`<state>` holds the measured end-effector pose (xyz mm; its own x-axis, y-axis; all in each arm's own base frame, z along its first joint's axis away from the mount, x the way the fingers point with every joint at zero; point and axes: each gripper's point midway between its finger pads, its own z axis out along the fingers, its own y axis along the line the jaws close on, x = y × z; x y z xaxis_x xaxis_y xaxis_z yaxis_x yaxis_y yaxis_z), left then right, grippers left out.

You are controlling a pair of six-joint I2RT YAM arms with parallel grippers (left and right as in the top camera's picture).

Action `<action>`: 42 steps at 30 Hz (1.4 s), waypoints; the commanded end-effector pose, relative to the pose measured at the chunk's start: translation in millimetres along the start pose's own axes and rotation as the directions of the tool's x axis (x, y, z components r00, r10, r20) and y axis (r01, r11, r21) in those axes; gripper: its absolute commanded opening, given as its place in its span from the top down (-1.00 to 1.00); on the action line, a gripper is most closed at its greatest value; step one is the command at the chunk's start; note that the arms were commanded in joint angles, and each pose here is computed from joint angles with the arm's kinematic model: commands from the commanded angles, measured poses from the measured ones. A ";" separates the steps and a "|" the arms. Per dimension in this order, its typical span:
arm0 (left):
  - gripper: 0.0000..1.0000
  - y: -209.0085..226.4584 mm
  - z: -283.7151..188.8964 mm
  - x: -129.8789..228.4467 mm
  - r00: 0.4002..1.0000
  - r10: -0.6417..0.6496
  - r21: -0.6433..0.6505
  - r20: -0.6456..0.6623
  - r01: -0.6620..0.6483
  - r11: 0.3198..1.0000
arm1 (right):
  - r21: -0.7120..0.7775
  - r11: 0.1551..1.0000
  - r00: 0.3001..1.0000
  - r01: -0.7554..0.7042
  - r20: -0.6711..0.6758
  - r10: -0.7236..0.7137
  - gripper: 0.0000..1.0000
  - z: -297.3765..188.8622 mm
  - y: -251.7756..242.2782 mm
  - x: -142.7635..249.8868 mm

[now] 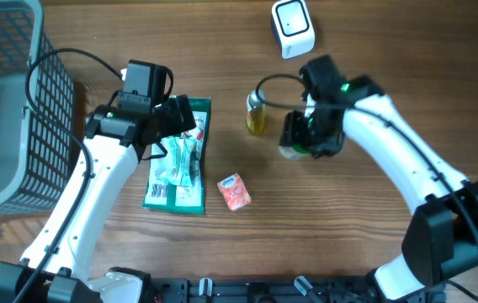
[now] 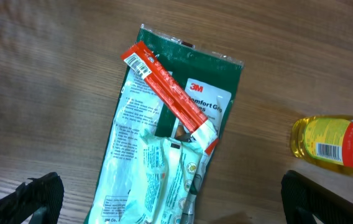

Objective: Scan the item barcode
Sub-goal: 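Tilt the held jar and raise it toward the scanner, right gripper, then hold the jar label in front of the white scanner, right gripper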

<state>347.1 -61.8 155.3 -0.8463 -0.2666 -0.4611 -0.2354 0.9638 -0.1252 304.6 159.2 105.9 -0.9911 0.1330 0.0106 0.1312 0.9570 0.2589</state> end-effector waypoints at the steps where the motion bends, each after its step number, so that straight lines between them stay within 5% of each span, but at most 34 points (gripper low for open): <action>1: -1.00 0.8 -3.9 -7.2 1.000 0.003 -0.004 0.024 -0.003 1.000 | -0.024 0.988 0.976 0.151 0.163 -0.145 0.92 -74.7 6.7 -40.8; 4: -1.00 0.8 -3.9 -7.2 1.000 0.003 -0.004 0.024 -0.003 1.000 | -0.022 0.978 0.933 0.210 0.304 -0.193 0.92 -140.3 15.9 -63.2; 7: -1.00 0.8 -3.9 -7.2 1.000 0.003 -0.004 0.024 -0.003 1.000 | 0.064 0.979 0.883 0.194 0.424 -0.202 0.91 -157.0 10.1 -91.1; 11: -1.00 0.8 -3.9 -7.2 1.000 0.003 -0.004 0.024 -0.003 1.000 | 0.149 0.963 0.807 0.223 0.526 -0.268 0.92 -134.2 11.4 -148.2; 17: -1.00 0.8 -3.9 -7.2 1.000 0.003 -0.004 0.024 -0.003 1.000 | 0.237 0.913 0.599 0.332 0.694 -0.399 0.92 -87.8 39.0 -254.1; 26: -1.00 0.9 -3.9 -7.1 1.000 0.003 -0.005 0.024 -0.003 1.000 | 0.162 0.945 0.419 0.284 0.865 -0.275 0.92 -47.2 52.4 -331.0; 36: -1.00 0.8 -3.9 -7.2 1.000 0.003 -0.004 0.024 -0.003 1.000 | 0.024 0.959 0.388 0.283 0.911 -0.137 0.92 -10.5 48.9 -355.5; 42: -1.00 0.9 -3.9 -7.1 1.000 0.003 -0.005 0.024 -0.003 1.000 | 0.020 0.958 0.456 0.287 0.876 -0.155 0.91 26.0 41.9 -351.5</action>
<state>347.1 -61.8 155.0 -0.8468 -0.2665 -0.4604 -0.2353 0.9638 -0.1251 658.0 156.2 112.1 -0.4118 0.1308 -0.9018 -0.1466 0.9673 0.2072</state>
